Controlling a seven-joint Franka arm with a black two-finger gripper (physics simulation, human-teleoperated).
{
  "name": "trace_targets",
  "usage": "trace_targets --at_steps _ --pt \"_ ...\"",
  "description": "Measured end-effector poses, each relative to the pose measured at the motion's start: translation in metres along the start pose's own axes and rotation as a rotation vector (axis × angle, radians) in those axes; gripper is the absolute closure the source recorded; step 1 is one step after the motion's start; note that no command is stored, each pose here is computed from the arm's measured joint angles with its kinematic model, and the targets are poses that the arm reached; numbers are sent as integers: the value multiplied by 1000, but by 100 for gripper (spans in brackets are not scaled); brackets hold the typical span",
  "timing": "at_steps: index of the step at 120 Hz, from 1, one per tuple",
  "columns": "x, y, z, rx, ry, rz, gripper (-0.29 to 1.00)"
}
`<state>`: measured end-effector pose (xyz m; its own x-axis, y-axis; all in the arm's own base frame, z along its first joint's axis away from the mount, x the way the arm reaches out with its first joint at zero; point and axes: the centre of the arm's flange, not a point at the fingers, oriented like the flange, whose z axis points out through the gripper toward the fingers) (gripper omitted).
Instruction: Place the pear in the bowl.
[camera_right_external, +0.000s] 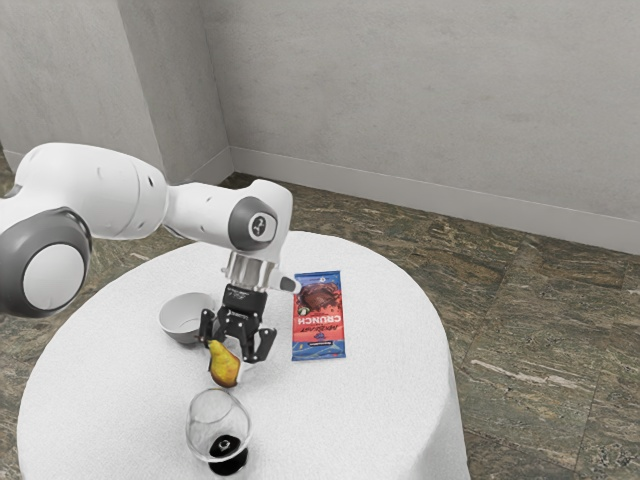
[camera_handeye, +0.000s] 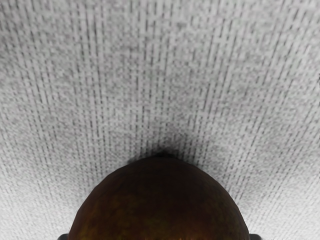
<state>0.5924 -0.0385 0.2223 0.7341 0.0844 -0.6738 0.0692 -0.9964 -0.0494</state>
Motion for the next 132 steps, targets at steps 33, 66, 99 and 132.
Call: trace_targets --at_steps 33,66,99,132 --pt "-22 -26 -41 -32 79 -23 41" --pt "-19 -139 -83 -146 171 -164 49" --pt "4 -178 -81 -208 179 -218 30" --pt "-47 -183 -134 -233 323 -235 10"
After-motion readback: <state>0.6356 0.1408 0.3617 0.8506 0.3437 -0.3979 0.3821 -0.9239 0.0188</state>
